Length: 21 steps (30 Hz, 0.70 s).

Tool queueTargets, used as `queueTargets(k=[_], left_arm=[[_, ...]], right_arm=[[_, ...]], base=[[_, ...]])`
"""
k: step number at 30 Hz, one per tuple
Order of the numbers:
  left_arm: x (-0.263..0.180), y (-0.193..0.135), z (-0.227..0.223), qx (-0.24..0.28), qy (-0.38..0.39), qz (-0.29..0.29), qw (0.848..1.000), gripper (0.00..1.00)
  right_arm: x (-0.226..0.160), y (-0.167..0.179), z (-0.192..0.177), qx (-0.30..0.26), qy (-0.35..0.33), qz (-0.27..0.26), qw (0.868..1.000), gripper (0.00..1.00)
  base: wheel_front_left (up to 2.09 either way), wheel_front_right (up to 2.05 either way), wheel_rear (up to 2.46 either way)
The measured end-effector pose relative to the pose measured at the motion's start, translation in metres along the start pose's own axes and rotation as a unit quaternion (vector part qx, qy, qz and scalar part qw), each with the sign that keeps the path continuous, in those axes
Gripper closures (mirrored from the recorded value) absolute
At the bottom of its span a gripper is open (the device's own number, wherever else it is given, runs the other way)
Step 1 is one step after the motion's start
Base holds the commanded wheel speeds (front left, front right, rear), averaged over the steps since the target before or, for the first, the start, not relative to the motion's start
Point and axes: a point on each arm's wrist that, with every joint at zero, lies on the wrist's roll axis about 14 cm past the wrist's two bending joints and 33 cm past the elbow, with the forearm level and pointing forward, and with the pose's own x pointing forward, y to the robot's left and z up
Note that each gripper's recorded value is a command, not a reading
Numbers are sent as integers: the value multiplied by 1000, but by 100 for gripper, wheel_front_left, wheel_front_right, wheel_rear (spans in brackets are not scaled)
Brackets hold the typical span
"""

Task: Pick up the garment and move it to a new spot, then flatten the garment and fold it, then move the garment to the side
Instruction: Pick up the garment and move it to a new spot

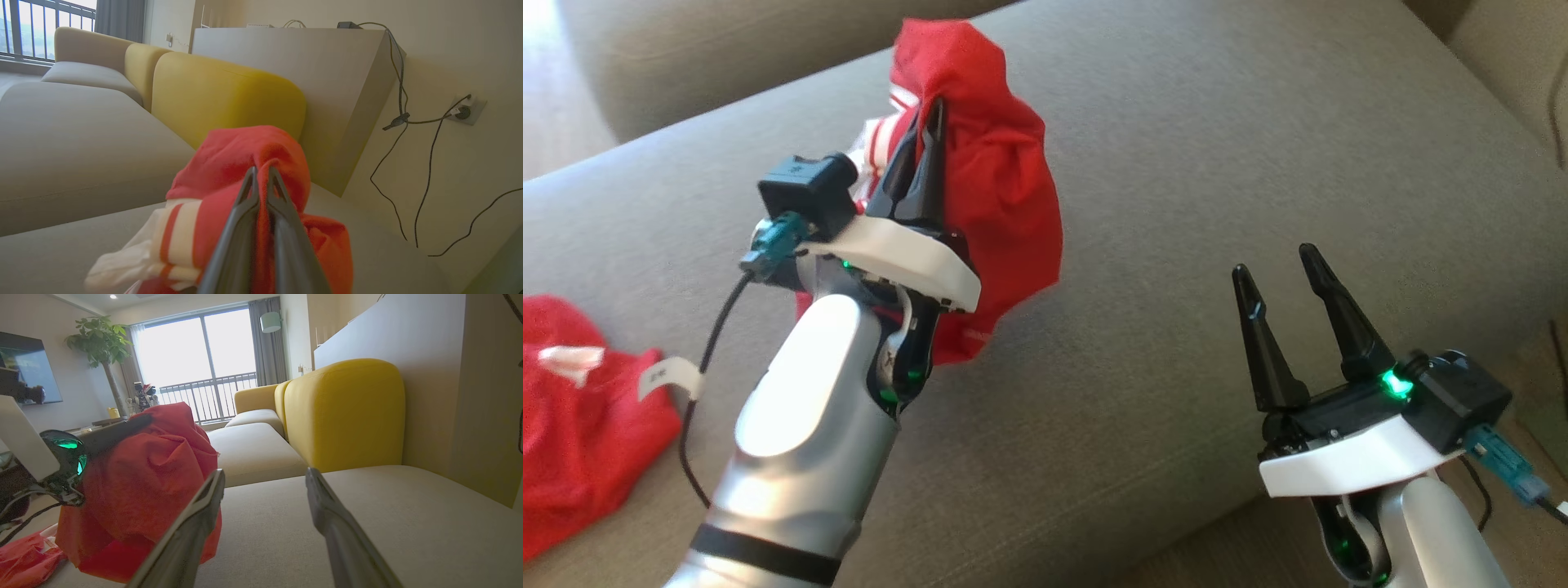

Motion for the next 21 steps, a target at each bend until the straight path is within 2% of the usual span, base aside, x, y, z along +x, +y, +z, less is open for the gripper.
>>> queueTargets(k=[2,3,4,6,9,16,21], left_arm=[[3,-1,-24,2,31,-1,1000,100],[3,-1,-37,1,51,2,999,87],[1,0,-51,4,71,3,997,2],[-5,-1,-75,14,109,-1,994,0],[-9,-2,-80,11,119,-1,993,0],[-10,17,-38,33,67,25,997,0],[-36,46,-4,55,22,69,996,0]], right_arm=[[-3,-7,-1,-6,4,-11,1000,0],[-5,-10,-2,-9,6,-16,1000,0],[-6,-12,-2,-12,8,-19,1000,0],[-7,-14,-3,-15,10,-23,1000,0],[-5,-12,-3,-13,9,-19,1000,0],[6,6,-8,1,9,11,1000,0],[16,24,-10,12,6,39,999,0]], base=[[0,0,0],[0,0,0],[0,0,0],[0,0,0],[0,0,0],[0,0,0],[0,0,0]])
